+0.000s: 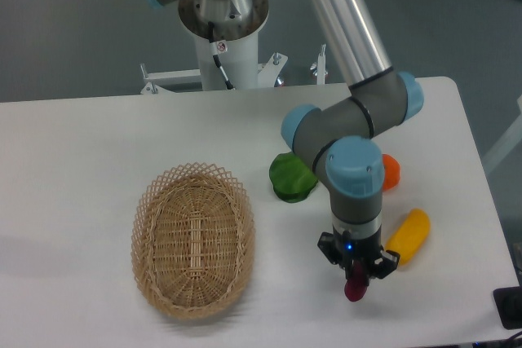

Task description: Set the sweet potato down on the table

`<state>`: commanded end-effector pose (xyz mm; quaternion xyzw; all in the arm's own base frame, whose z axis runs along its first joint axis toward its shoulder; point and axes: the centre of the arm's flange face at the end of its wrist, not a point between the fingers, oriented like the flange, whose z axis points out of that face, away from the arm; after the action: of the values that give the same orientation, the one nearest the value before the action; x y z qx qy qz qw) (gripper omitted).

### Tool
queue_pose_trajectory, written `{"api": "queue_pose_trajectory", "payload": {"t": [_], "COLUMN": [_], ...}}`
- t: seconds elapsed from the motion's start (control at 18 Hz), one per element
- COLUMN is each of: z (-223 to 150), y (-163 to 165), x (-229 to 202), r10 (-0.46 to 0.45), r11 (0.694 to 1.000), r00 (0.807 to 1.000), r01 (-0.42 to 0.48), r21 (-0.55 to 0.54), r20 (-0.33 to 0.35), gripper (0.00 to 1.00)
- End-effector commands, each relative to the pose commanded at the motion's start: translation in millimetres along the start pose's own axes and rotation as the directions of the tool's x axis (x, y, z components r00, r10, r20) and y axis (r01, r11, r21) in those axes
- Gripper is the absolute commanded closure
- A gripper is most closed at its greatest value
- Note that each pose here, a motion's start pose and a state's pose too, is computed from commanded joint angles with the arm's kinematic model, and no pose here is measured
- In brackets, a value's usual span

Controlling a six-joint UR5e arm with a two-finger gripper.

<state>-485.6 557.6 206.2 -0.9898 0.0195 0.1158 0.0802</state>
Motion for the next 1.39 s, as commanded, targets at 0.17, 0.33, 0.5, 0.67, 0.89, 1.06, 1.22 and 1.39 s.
{"api": "queue_pose_trajectory", "payload": {"t": [0.17,0.33,0.5,0.67,0.89,1.06,1.22,1.39], "z": [8.2,8.4,7.3,-0.1,-47.9,-95.6,-130.2,-157.0], "y": [-4.0,-6.4,-7.2,-8.6,-18.3,-20.9,-8.8,5.6], "x": [8.9,12.6,11.6,9.4,-5.8,-19.7,-37.3,-52.5], "r10": [0.069,0.081,0.08,0.076,0.071,0.07,0.08,0.124], "r11": [0.997,0.996,0.996,0.996,0.997,0.996,0.996,0.992], "r00": [0.998,0.997,0.997,0.997,0.994,0.988,0.987,0.989], "r01": [-0.068,-0.08,-0.079,-0.075,-0.071,-0.076,-0.085,-0.123], "r21": [-0.044,-0.047,-0.045,-0.039,0.007,0.039,0.028,-0.016], "r20": [0.015,0.014,0.017,0.026,0.087,0.14,0.141,0.078], "gripper": [0.66,0.65,0.38,0.0,0.0,0.0,0.0,0.0]}}
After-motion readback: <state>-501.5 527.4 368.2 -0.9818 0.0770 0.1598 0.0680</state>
